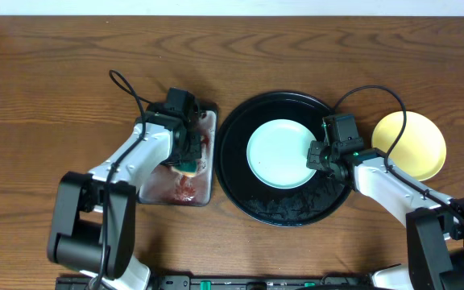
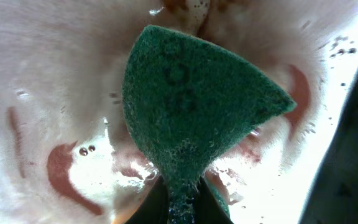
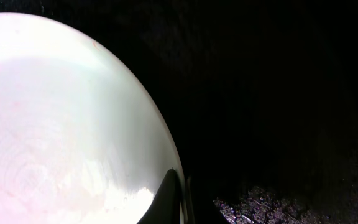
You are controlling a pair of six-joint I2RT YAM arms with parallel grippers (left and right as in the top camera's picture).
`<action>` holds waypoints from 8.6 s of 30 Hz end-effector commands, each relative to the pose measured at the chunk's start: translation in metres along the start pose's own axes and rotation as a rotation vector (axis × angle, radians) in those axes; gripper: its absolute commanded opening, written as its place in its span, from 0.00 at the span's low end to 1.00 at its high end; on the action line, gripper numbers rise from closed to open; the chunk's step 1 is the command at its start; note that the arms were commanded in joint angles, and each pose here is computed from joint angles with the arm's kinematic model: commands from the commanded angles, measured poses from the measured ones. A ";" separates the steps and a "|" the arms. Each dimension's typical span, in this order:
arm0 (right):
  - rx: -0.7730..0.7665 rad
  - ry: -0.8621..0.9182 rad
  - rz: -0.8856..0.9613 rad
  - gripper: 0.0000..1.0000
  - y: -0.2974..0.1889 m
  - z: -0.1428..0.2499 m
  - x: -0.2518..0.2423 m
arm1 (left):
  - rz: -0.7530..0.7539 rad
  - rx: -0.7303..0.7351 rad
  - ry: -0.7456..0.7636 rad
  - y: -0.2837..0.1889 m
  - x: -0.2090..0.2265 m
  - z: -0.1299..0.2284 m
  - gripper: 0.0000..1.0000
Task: Clean dirty plates on tray and stack at the side
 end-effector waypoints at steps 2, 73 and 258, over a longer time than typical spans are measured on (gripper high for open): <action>0.050 -0.007 0.095 0.01 0.007 0.016 -0.015 | 0.078 -0.084 -0.046 -0.033 -0.003 -0.011 0.07; 0.050 -0.026 0.095 0.01 0.007 0.016 -0.015 | 0.133 -0.199 -0.050 -0.077 0.036 -0.041 0.07; -0.379 0.536 0.355 0.01 -0.145 -0.024 -0.193 | 0.205 -0.082 -0.013 -0.082 0.007 -0.011 0.75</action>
Point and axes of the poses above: each gripper's point midway between its finger pads, its own y axis out along the fingers, its own x axis along the line the jaws close on, z = x × y, the point moved 3 cm from there along -y, back along the fingers, and after that the axes turned 15 degrees about -y, right-handed, at the moved point
